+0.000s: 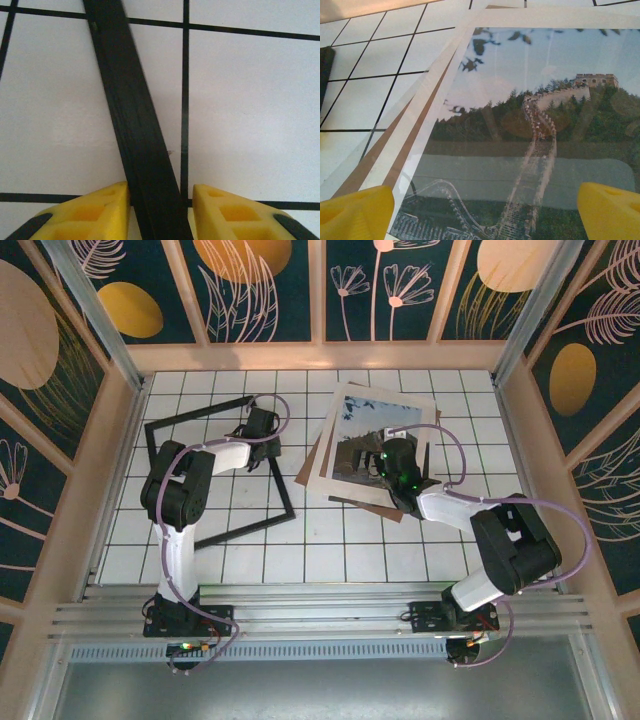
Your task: Put the photo into the frame
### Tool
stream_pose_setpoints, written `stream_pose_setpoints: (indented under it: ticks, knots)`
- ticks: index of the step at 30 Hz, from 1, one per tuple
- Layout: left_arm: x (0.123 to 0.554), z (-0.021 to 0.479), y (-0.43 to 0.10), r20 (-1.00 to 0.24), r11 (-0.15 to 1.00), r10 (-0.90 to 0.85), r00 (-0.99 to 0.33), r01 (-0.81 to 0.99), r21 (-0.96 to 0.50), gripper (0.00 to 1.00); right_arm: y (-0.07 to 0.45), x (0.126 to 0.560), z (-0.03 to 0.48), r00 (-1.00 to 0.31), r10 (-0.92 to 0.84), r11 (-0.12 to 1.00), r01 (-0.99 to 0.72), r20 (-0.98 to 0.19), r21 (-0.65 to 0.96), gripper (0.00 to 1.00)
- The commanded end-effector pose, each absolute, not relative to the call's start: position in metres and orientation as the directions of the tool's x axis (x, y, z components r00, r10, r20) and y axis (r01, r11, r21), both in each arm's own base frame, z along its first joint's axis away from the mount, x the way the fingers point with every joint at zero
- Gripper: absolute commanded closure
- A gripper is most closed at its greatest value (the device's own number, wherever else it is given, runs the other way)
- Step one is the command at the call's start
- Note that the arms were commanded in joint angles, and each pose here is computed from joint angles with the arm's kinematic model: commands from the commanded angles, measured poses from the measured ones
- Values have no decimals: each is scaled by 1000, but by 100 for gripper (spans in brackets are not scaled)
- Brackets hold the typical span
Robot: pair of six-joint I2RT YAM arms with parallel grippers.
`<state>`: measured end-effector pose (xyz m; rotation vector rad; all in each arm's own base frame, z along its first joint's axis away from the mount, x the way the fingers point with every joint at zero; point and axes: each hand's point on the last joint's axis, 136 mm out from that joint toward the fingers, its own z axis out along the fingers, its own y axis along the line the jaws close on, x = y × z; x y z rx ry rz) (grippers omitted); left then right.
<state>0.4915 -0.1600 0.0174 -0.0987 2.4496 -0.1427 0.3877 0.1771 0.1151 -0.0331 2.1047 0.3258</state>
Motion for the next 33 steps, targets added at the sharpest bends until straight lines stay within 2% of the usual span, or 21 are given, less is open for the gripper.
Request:
stream_pose_setpoints:
  ticks: [1, 8, 12, 22, 29, 33]
  knots:
    - [470, 3, -174, -561, 986, -43, -827, 54, -155, 63, 175, 397, 127, -506, 121, 968, -130, -854, 214, 5]
    - [451, 3, -194, -521, 960, -97, -848, 59, -275, 65, 171, 397, 123, -514, 114, 973, -115, -850, 200, 5]
    - [435, 5, -220, -489, 918, -134, -862, 78, -390, 65, 169, 398, 124, -513, 110, 975, -109, -851, 192, 5]
    - [422, 22, -275, -454, 827, -181, -873, 115, -551, 63, 155, 402, 125, -523, 113, 981, -77, -845, 180, 5]
    - [421, 29, -289, -439, 797, -193, -878, 121, -592, 58, 137, 402, 123, -535, 134, 981, -49, -834, 189, 5]
    - [436, 41, -267, -528, 870, -206, -824, 92, -484, 49, 120, 407, 119, -563, 166, 977, -15, -809, 211, 5]
